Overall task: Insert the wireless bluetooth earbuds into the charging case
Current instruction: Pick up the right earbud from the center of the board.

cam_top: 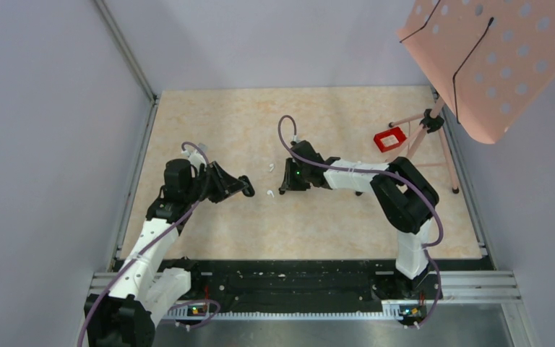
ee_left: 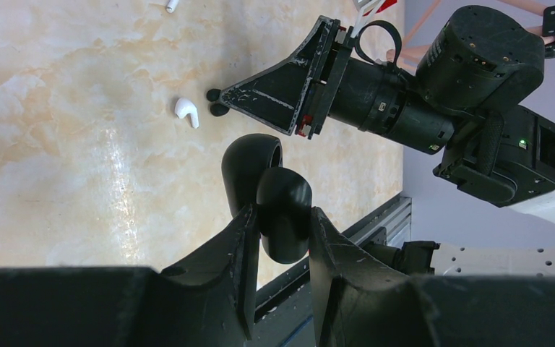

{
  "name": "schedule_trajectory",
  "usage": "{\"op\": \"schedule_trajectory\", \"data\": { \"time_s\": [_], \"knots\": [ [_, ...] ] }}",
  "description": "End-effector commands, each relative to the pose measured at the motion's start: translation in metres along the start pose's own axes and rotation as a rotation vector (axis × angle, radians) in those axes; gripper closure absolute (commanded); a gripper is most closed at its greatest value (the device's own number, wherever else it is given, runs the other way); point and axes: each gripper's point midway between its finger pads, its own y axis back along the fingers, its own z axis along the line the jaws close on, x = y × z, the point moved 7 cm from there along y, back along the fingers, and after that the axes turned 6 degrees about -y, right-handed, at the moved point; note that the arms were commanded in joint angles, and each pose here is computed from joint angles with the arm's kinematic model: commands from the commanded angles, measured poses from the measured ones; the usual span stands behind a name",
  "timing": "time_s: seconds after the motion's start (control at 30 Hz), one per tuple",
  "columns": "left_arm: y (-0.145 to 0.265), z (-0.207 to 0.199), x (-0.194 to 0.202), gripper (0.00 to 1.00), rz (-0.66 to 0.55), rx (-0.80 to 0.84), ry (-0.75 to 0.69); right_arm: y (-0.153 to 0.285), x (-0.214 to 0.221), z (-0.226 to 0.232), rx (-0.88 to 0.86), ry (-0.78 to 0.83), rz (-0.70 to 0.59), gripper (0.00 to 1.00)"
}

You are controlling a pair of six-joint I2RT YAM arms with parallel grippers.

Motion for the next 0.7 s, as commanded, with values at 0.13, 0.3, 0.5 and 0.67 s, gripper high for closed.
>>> {"op": "schedule_trajectory", "data": {
  "time_s": [0.13, 0.3, 0.5, 0.67],
  "knots": [
    [0.003, -0.011, -0.011, 1.0, -0.047, 0.047, -0.058, -0.007, 0.004, 0.005, -0.012, 0.005, 0.033, 0.75],
    [0.004, -0.011, -0.012, 1.0, -0.051, 0.047, -0.063, -0.007, 0.003, 0.009, -0.04, -0.003, 0.036, 0.79],
    [0.004, -0.011, -0.011, 1.0, -0.048, 0.045, -0.062, -0.006, 0.0, 0.016, -0.073, -0.009, 0.035, 0.87],
    [0.005, -0.011, -0.01, 1.0, -0.048, 0.046, -0.063, 0.001, -0.004, 0.02, -0.085, -0.004, 0.02, 0.97]
  ]
}}
